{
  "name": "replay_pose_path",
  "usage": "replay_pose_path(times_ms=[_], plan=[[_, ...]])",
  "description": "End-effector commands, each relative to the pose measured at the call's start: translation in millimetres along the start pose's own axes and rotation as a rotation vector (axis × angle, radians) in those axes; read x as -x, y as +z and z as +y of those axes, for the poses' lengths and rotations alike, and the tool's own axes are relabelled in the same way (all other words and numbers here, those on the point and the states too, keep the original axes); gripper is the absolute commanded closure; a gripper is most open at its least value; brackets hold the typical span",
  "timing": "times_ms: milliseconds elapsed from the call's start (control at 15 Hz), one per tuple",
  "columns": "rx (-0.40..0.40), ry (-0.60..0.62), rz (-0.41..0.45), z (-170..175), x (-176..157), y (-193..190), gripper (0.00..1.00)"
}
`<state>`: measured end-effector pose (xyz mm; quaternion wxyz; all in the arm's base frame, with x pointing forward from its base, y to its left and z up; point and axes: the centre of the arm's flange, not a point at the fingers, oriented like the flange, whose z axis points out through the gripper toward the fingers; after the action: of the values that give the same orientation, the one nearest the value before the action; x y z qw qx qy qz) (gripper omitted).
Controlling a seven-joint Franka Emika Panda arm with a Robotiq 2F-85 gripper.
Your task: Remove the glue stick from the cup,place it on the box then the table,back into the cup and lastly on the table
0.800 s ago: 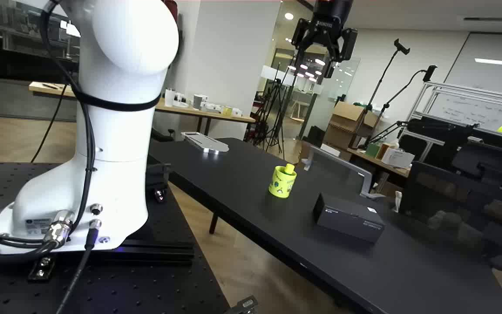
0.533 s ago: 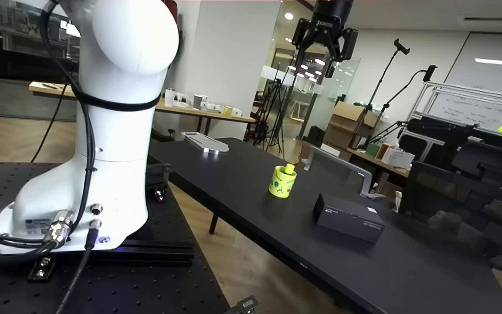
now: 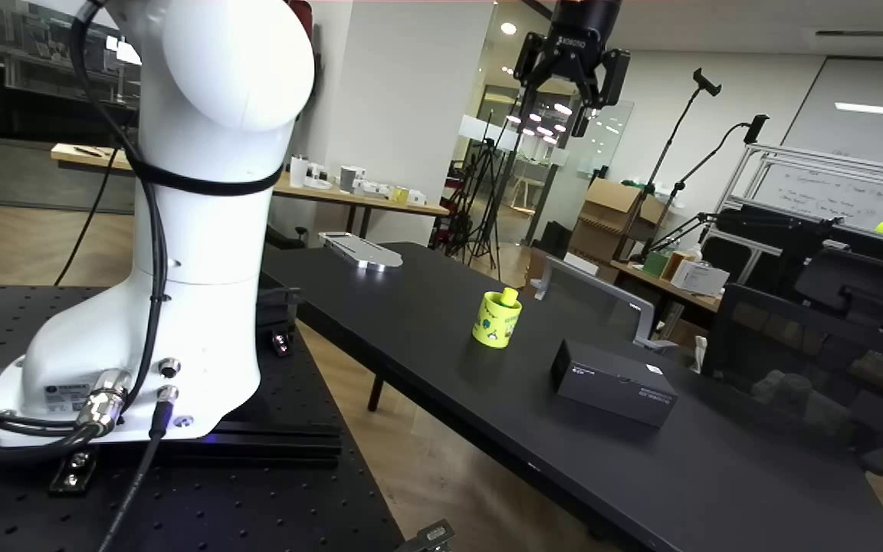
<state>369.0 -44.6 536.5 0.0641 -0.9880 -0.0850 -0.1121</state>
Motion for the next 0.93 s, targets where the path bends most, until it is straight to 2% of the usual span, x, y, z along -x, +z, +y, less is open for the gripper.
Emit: replay_pose_path(times_ms=[0, 267, 533, 867], plan=[[-0.010, -0.041, -0.006, 8.1, -18.8, 14.6, 0.00], [-0.024, -0.080, -0.024, 24.1, -68.4, 67.4, 0.00], [-0.075, -0.153, -0.158, 12.1, -94.5, 137.7, 0.00], [-0.028, -0.239, -0.314, -15.3, -110.9, 212.0, 0.00]])
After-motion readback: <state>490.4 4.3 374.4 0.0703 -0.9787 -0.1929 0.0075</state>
